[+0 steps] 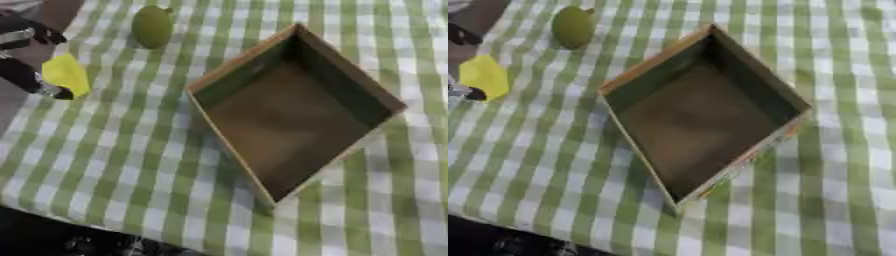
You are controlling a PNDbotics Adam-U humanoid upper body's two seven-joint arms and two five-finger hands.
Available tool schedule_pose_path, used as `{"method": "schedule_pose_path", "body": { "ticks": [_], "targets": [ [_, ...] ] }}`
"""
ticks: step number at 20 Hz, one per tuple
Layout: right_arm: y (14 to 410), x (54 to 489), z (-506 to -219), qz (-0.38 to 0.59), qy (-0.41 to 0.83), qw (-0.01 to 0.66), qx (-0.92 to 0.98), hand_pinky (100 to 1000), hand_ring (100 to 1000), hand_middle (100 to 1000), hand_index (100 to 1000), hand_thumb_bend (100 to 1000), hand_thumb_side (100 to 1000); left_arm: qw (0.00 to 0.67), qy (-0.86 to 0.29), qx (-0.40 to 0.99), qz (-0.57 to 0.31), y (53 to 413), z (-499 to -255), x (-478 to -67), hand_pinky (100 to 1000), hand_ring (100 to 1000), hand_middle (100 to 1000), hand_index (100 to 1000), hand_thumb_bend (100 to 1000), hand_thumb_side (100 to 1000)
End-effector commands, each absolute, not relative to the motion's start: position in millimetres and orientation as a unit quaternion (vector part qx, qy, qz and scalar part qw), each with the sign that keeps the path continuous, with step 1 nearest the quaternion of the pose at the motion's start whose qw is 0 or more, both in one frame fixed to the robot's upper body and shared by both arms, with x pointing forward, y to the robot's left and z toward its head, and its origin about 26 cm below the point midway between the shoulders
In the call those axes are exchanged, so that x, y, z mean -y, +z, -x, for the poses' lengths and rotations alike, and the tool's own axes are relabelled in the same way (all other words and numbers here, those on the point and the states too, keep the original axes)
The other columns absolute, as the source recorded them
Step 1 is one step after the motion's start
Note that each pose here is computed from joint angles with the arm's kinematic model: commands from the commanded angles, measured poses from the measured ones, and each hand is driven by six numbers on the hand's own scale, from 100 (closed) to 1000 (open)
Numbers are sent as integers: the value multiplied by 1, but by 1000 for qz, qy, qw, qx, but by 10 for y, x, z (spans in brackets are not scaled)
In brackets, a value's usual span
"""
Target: Pick up objects on the table and place them in the box.
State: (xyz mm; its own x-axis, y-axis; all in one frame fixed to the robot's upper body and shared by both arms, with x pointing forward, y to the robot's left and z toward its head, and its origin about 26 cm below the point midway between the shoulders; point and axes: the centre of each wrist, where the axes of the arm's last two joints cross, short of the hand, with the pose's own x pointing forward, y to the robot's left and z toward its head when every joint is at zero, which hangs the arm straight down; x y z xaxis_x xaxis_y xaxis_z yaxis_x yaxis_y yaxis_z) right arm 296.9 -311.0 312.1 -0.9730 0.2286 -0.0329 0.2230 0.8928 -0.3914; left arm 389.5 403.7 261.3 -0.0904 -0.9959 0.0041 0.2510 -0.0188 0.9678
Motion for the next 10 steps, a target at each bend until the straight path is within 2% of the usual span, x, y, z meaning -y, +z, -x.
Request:
{"method": "schedule_pose_path", "body": {
  "ticks": [1, 10],
  "targets": [
    [3207, 3111, -2922, 121, 210, -7, 970, 895, 592, 564, 825, 100, 470, 531, -565, 452, -440, 2782, -3864, -4143, 920, 910, 854, 934, 710, 404],
    [3211, 3104, -2924, 121, 209, -8, 970, 895, 591, 564, 825, 100, 470, 548, -560, 448, -430, 2731, -3905, -4170, 913, 902, 835, 923, 683, 424]
  ]
}}
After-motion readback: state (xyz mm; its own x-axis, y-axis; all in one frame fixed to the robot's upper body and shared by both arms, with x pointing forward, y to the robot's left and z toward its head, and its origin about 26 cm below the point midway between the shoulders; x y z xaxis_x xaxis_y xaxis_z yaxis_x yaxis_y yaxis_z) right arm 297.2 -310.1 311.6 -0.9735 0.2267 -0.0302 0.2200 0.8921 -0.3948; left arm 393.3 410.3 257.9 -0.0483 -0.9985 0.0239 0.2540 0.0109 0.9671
